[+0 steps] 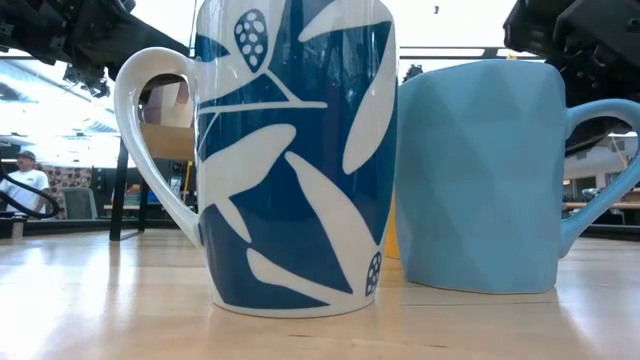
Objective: Place coffee mugs
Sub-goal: Put the yellow mug on the shelf
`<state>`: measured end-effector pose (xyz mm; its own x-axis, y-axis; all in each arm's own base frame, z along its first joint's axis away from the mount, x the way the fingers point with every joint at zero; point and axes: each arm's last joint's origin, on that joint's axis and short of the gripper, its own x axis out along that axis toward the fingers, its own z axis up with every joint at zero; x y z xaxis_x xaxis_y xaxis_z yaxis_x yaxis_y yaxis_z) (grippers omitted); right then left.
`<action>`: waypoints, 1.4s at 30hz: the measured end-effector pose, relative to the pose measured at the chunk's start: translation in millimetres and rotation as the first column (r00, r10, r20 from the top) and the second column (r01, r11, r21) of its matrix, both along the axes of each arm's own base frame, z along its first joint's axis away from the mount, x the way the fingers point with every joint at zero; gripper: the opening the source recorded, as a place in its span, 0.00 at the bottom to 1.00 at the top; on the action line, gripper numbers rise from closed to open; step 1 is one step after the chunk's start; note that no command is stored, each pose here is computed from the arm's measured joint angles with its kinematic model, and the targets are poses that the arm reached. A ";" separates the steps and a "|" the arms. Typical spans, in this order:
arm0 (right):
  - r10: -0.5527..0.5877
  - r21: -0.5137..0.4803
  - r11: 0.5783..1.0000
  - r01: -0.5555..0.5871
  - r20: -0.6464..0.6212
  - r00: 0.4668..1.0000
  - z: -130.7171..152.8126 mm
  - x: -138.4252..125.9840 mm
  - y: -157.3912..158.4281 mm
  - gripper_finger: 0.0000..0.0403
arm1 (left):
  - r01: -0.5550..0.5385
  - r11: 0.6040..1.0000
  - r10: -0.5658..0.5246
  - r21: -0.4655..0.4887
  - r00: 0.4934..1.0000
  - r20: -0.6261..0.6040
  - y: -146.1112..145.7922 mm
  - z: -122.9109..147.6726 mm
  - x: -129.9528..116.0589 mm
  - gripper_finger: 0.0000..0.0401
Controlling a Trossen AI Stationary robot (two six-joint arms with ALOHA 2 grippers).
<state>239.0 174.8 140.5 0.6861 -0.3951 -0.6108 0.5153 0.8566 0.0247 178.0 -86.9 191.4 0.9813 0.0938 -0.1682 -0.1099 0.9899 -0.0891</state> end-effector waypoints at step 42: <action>-0.022 -0.109 0.994 0.016 -0.053 0.998 20.4 12.6 -36.1 0.14 | -0.001 1.000 0.001 -0.006 1.000 -0.005 0.0 -0.6 -0.1 0.40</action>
<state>251.6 138.7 160.9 0.6451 -0.4737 -0.5996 0.5294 0.8429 -0.0964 177.9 -86.9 190.8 0.9803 0.0934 -0.1738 -0.1111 0.9893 -0.0949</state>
